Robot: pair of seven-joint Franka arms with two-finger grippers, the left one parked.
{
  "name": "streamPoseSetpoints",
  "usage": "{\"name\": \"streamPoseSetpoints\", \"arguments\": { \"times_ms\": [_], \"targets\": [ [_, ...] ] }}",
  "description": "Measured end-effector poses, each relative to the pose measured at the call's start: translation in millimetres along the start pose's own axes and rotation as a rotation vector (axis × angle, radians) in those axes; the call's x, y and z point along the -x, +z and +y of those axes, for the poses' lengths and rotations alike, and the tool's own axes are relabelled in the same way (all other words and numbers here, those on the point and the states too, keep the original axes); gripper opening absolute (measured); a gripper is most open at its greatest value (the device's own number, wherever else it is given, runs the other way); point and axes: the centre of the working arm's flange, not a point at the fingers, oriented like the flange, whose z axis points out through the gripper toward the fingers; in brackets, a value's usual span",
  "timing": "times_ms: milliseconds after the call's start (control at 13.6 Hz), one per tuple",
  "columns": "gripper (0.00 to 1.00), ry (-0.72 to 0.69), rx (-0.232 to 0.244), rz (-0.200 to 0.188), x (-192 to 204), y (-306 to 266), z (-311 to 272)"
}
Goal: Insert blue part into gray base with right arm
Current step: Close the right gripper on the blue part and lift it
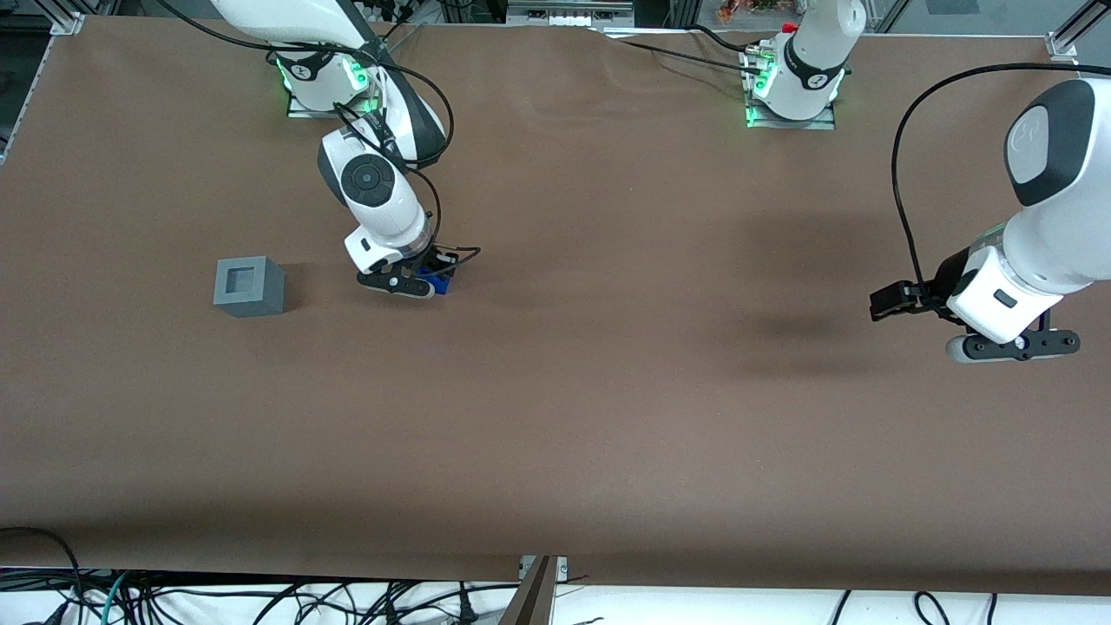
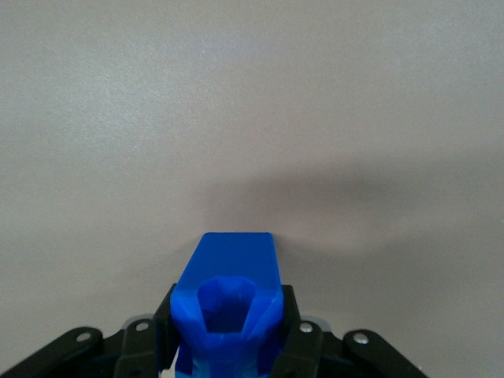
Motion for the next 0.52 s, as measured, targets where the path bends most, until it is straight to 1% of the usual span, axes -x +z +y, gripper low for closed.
{"name": "streamPoseSetpoints", "arguments": {
  "times_ms": [147, 221, 516],
  "targets": [
    [0.51, 0.000, -0.015, 0.026, -8.5, -14.4, -1.9],
    [0.51, -0.002, -0.014, 0.035, -17.5, -27.7, -1.3],
    [0.51, -0.077, 0.049, 0.000, -72.6, -111.4, 9.8]
  ]
}}
